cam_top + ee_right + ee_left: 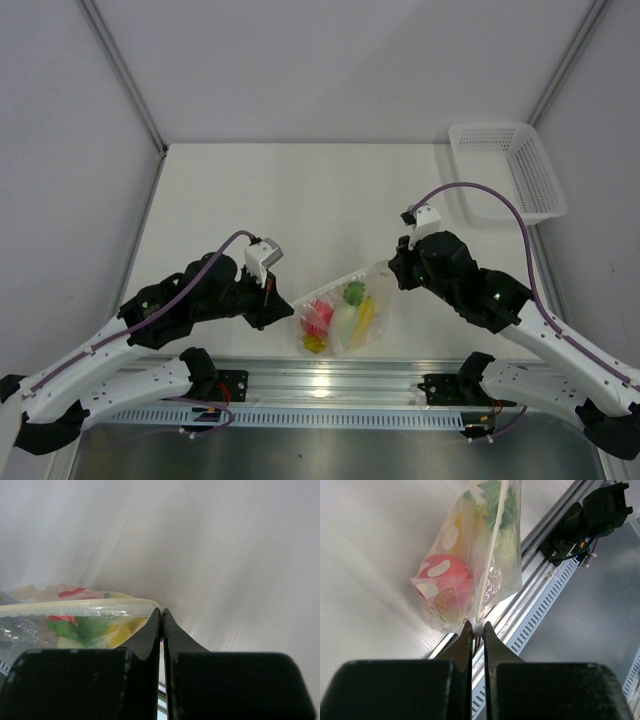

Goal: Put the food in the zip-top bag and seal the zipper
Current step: Zip the zipper food storage bag at the center of the board.

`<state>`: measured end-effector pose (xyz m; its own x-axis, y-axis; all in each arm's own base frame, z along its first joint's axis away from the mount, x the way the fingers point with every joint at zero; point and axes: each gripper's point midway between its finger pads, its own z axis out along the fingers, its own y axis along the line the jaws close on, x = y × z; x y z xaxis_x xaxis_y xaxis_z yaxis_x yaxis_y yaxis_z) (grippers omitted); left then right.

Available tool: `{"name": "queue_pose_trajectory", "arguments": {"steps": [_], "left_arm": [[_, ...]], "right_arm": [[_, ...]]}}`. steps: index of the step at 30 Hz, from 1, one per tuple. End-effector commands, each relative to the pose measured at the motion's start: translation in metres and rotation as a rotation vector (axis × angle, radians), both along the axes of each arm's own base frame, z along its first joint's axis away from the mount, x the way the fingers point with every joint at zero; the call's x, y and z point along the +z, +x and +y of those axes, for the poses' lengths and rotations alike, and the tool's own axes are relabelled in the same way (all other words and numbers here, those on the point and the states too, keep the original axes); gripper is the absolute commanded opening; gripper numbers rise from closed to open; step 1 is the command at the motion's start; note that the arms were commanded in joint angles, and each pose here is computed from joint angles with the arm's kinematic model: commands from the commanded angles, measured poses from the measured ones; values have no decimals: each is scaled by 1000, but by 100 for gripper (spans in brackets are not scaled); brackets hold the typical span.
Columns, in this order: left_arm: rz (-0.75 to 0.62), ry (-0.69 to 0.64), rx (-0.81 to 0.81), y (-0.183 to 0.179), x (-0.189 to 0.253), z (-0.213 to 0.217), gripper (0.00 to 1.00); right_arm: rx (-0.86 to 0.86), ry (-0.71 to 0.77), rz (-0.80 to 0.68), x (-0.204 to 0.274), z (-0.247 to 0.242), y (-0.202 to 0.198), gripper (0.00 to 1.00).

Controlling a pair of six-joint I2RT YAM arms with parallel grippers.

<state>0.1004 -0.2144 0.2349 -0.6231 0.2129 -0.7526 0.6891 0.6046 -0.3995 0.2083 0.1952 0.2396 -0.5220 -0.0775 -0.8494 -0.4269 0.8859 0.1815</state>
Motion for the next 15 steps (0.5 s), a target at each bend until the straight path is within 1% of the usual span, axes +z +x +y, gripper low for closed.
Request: {"name": "queue_pose_trajectory", "arguments": {"steps": [1,12,15], "left_arm": [[30,22,17,-7,-7,10,1],[40,21,27,-10,-11,15,1],[40,24,39,-7,-11,14,1]], "right_arm": [[-70,-31,-35,2,-17,9,0],[-50,-11,-20,0,-12,8,0],[-12,12,-18,0,-4,5,0]]}}
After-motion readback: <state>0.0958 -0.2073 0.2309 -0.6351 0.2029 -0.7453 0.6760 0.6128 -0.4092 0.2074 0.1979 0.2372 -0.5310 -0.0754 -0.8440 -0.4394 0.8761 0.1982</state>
